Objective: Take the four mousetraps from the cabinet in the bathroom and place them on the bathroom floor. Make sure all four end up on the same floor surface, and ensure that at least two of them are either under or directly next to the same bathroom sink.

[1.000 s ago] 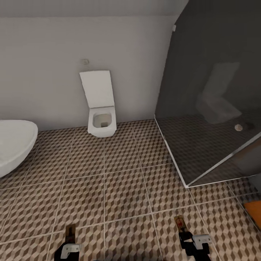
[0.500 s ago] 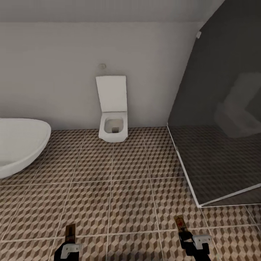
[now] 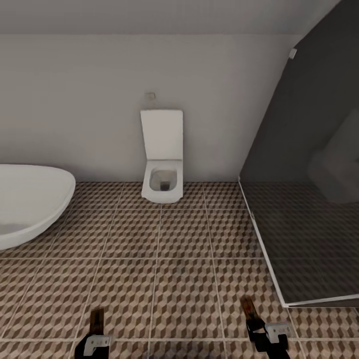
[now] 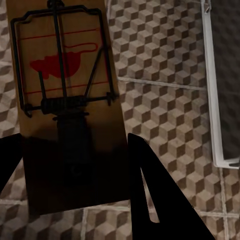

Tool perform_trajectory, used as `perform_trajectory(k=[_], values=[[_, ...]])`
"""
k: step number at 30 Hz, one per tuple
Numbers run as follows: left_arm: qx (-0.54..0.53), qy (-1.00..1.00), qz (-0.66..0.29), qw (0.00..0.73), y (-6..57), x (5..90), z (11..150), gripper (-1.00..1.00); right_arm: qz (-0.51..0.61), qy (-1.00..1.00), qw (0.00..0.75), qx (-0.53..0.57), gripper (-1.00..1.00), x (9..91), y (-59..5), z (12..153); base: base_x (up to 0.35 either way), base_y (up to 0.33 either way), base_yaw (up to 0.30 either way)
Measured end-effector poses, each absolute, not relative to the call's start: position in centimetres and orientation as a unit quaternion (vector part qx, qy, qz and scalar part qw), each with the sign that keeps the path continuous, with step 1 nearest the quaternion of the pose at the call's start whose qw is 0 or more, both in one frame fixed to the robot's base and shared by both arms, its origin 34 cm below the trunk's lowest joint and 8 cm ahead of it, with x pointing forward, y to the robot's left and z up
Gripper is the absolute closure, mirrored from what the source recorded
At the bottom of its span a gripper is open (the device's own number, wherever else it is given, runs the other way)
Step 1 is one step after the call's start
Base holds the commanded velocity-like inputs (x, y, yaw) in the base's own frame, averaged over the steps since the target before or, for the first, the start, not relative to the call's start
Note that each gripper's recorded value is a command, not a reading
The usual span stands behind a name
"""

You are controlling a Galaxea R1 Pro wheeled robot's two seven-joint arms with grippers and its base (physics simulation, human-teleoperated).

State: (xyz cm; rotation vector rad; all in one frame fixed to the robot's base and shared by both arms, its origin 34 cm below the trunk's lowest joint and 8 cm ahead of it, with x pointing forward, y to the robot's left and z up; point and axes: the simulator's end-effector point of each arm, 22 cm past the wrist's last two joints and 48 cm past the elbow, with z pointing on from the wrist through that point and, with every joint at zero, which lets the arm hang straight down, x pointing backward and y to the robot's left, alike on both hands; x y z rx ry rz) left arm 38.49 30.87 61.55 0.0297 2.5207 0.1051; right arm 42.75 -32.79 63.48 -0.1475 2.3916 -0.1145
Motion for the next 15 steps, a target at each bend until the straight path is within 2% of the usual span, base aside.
perform_trajectory(k=[5, 12, 15], values=[[0.011, 0.951, 0.039, 0.306, 30.83, 38.59, 61.62, 1.0, -0.044, 0.928, 0.364, -0.057, 1.0, 42.86, -32.73, 63.57, 0.207, 0.0, 0.001], [0.011, 0.95, 0.04, 0.31, 30.84, 39.0, 61.89, 1.0, -0.045, 0.927, 0.369, -0.057, 1.0, 43.25, -32.76, 63.89, 0.039, 0.0, 0.0], [0.011, 0.949, 0.04, 0.312, 30.84, 39.13, 62.0, 1.0, -0.045, 0.926, 0.371, -0.057, 1.0, 43.36, -32.79, 64.01, 0.143, 0.034, 0.0]])
